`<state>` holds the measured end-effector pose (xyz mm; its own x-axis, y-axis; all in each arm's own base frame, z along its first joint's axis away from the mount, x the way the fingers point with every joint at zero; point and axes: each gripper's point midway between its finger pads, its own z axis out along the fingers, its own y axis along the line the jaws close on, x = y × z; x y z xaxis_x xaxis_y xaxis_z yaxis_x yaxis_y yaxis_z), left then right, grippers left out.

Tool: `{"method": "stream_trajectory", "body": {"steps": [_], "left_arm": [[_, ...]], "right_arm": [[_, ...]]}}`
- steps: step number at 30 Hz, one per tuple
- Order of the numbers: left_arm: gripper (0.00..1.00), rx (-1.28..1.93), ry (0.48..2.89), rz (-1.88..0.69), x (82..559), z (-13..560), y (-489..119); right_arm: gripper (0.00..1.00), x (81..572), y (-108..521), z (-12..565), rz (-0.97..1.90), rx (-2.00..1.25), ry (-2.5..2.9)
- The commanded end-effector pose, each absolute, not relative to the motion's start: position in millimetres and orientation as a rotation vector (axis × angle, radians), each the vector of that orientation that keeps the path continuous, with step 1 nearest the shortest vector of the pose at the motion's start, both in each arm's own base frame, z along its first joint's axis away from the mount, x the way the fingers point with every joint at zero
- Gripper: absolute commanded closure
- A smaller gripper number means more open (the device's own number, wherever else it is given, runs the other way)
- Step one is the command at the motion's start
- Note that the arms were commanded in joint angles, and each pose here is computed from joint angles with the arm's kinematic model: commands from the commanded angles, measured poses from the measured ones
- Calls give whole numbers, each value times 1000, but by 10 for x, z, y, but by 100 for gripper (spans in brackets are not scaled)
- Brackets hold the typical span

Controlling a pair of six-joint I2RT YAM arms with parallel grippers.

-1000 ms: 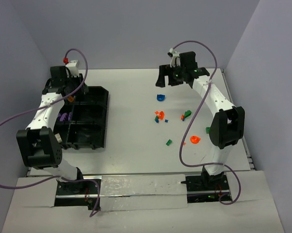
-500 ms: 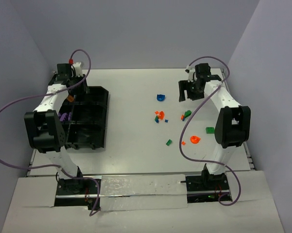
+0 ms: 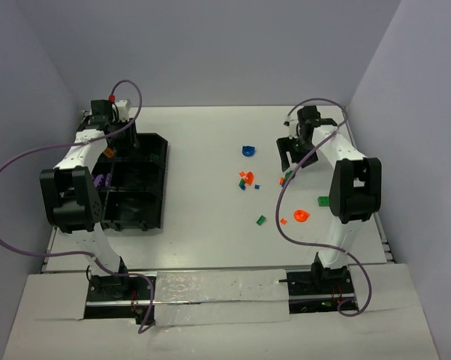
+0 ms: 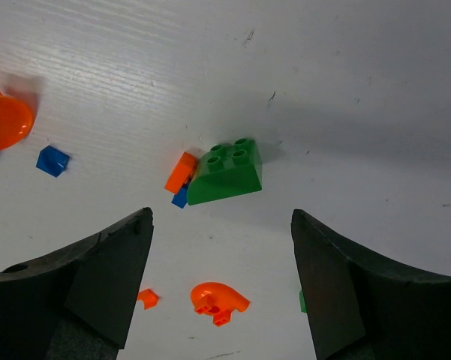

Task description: Sort the legos into containers by color

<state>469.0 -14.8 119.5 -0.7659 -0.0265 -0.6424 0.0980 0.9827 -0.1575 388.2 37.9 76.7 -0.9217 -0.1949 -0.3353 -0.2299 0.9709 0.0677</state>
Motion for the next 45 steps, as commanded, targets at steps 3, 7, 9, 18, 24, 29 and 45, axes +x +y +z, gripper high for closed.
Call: {"method": "stream_trajectory", "body": {"steps": [3, 7, 9, 18, 24, 29, 45], "left_arm": [[51, 57, 2389, -224, 4742, 1360, -135], [51, 62, 2375, -231, 4751, 1421, -148], [51, 64, 2371, -234, 4756, 1455, -154], [49, 84, 2357, -243, 4742, 1533, -177], [49, 118, 2350, -235, 4724, 1551, -176], [49, 128, 2342, -242, 4722, 1580, -184], [38, 288, 2141, -460, 4647, 2130, -569]], "right_arm": [[19, 3845, 361, 640, 146, -286, 2840], [20, 3890, 337, 557, 122, -304, 2852], [20, 3932, 318, 500, 102, -320, 2853], [27, 4009, 304, 372, 88, -378, 2858], [37, 4050, 331, 361, 100, -404, 2847], [51, 4051, 351, 382, 121, -439, 2846], [66, 3938, 604, 771, 324, -488, 2762]]}}
